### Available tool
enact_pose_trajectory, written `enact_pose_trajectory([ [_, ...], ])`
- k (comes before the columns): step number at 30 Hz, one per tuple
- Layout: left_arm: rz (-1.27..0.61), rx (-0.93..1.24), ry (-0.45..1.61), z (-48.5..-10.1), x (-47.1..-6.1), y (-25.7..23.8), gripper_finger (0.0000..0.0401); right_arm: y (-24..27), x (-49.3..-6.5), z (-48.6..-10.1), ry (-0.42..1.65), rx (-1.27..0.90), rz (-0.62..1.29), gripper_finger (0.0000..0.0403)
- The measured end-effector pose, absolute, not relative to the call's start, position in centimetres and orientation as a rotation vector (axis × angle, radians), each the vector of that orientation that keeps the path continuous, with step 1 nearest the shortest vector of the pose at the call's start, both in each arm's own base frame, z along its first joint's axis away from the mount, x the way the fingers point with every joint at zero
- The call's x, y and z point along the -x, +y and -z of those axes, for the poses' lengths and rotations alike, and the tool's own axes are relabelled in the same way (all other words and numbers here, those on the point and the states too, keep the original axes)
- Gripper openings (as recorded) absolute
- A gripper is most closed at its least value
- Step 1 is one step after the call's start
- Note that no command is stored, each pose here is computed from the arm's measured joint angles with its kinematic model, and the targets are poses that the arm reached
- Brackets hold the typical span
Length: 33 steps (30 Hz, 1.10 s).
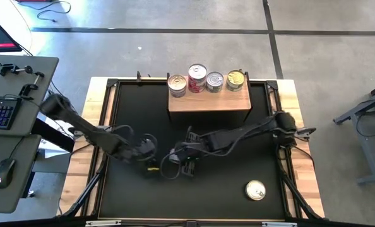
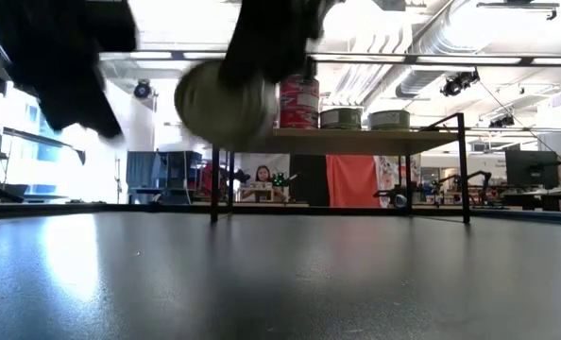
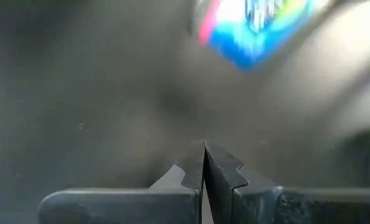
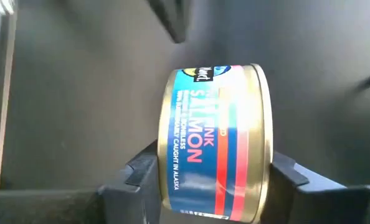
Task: Stack canned seafood by type on shelf
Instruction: Stack the blue-pink tuna can on top of the blue-pink tuna can on the shelf
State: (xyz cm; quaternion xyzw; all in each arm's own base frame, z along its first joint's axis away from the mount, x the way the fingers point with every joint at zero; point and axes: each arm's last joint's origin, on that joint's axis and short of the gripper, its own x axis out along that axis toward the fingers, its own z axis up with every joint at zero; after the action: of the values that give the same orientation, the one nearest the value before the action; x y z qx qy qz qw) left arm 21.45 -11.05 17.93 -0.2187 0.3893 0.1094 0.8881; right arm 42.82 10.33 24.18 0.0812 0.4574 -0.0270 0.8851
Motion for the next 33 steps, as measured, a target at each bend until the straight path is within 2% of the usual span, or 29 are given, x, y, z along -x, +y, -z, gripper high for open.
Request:
enact_pose_trajectory([
  [3, -0.199, 0.453, 0.741, -20.7, -19.2, -10.8, 0.0000, 9.9, -41.3, -28.1, 0.837, -0.080, 0.111, 0.0166],
  [8, -0.253, 0.472, 0.517, -23.7, -17.1, -10.3, 0.0000, 8.2, -40.5, -34.6, 0.619, 0.199, 0.317, 0.0166],
  [14, -0.319, 0.475, 0.408, -24.5, -16.9, -10.0, 0.0000, 3.6, -42.4, -38.8, 0.646, 0.525, 0.588, 0.0166],
  [18, -0.306, 0.464, 0.391, -24.6, -17.2, -10.3, 0.0000, -0.9, -43.5, -39.2, 0.707, 0.589, 0.673, 0.0166],
  [22, -0.299, 0.448, 0.389, -24.5, -17.4, -10.4, 0.0000, -4.0, -44.3, -38.2, 0.774, 0.630, 0.682, 0.0173],
  [33, -0.334, 0.450, 0.368, -24.5, -17.5, -10.2, 0.0000, -7.2, -46.3, -33.8, 0.988, 0.826, 0.606, 0.0184],
])
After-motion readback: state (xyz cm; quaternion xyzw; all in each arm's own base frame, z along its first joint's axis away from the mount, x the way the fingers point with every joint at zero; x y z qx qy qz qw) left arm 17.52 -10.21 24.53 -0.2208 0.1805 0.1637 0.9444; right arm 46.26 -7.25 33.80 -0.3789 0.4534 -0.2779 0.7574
